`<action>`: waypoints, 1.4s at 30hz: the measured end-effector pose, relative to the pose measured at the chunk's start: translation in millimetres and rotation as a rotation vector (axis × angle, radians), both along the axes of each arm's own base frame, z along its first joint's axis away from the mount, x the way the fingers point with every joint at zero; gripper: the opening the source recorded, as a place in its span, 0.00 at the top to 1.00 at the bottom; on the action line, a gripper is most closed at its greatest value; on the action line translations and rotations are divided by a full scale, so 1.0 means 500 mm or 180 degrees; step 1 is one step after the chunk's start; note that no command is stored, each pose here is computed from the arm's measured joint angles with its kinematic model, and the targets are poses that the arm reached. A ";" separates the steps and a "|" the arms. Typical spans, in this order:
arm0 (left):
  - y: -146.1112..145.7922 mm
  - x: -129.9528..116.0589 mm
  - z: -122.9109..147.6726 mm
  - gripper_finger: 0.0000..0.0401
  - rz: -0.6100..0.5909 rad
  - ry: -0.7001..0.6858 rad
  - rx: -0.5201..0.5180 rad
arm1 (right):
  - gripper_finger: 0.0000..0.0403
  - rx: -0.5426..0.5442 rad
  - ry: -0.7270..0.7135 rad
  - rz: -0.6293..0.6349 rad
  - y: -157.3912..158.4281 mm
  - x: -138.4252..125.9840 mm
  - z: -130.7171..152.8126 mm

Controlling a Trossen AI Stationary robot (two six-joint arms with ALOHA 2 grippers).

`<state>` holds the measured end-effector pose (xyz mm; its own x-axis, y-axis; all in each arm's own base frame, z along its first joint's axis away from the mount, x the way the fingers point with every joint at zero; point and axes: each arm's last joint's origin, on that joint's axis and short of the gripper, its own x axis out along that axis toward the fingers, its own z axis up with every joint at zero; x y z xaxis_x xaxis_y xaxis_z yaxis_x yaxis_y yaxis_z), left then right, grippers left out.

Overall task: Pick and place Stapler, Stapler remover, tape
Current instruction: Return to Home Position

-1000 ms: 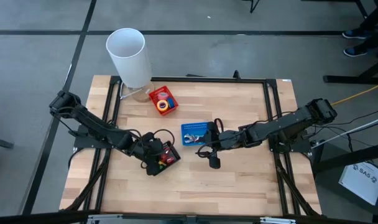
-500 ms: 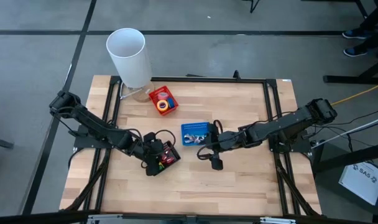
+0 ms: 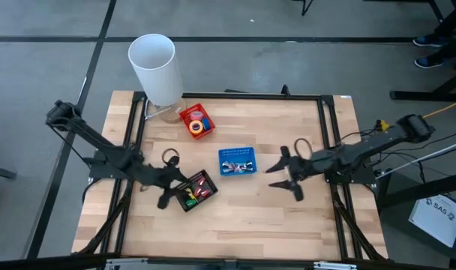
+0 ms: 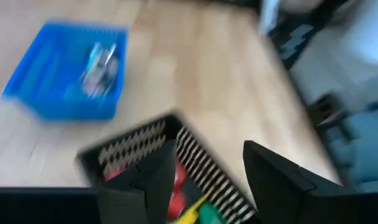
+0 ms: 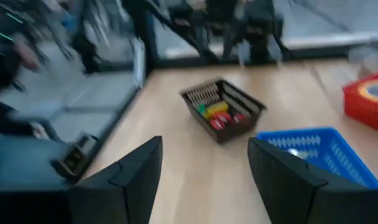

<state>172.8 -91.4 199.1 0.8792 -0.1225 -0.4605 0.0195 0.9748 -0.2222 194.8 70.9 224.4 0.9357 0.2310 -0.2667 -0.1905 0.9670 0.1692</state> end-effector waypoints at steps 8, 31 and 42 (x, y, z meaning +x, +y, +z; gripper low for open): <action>0.040 -0.060 -0.027 0.54 -0.0696 -0.1281 -0.0227 | 0.41 0.0232 -0.0558 0.0129 -0.019 -0.077 -0.040; 0.137 -0.129 -0.042 0.55 -0.0394 -0.1875 -0.0055 | 0.41 0.0246 -0.0828 0.0425 -0.071 -0.162 -0.113; 0.153 -0.166 -0.013 0.55 -0.0219 -0.1769 0.0086 | 0.41 -0.0021 -0.0844 0.0246 -0.094 -0.184 -0.117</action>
